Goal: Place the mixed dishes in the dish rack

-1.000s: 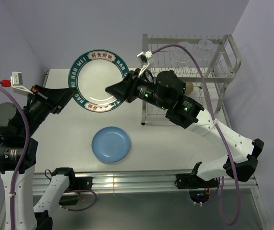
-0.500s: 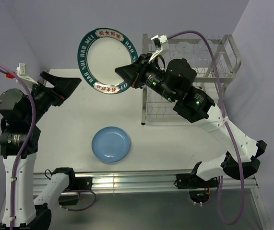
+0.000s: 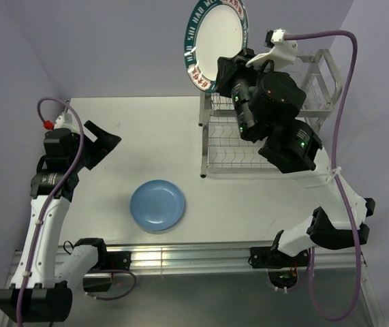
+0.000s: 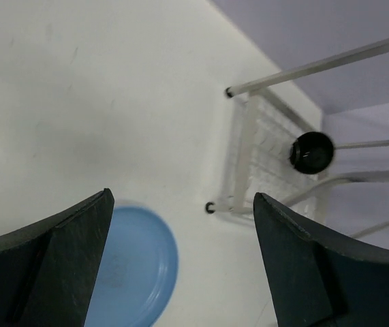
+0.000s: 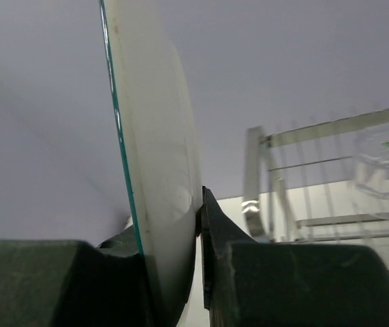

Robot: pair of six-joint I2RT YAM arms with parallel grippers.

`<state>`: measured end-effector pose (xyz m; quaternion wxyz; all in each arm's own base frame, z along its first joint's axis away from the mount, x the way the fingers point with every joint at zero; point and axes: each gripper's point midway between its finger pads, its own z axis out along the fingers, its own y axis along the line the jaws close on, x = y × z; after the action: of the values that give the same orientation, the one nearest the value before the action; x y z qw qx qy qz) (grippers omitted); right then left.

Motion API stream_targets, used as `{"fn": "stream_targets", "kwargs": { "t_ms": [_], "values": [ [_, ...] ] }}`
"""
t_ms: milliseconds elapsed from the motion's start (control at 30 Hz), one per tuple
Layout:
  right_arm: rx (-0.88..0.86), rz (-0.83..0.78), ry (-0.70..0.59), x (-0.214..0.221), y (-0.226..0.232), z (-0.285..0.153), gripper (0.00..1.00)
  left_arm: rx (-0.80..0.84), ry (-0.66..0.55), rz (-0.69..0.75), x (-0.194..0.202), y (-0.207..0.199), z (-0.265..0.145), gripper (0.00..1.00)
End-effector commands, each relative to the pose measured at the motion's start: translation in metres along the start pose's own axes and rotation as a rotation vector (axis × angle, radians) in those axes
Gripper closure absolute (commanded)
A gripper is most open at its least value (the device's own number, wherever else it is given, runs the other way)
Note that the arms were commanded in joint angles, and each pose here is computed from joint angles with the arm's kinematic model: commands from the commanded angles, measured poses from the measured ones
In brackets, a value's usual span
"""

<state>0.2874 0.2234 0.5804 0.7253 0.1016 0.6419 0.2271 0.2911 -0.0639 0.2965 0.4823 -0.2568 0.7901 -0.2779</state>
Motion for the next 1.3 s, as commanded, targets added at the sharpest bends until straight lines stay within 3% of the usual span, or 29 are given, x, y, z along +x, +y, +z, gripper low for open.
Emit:
{"fn": "stream_targets", "kwargs": {
  "t_ms": [0, 233, 733, 1267],
  "values": [
    [0.287, -0.057, -0.112, -0.025, -0.031, 0.001, 1.00, -0.032, 0.011, 0.022, 0.005, 0.014, 0.017, 0.11],
    [0.482, -0.293, -0.113, -0.018, -0.037, -0.001, 1.00, -0.135, 0.098, 0.010, 0.030, 0.049, 0.045, 0.12],
    [0.404, -0.325, -0.083, -0.025, -0.059, 0.022, 1.00, -0.155, 0.145, 0.023, 0.053, 0.070, 0.062, 0.14],
    [0.434, -0.377, 0.065, 0.043, -0.101, 0.072, 1.00, -0.237, 0.238, 0.004, 0.085, 0.092, 0.083, 0.17]
  ]
}}
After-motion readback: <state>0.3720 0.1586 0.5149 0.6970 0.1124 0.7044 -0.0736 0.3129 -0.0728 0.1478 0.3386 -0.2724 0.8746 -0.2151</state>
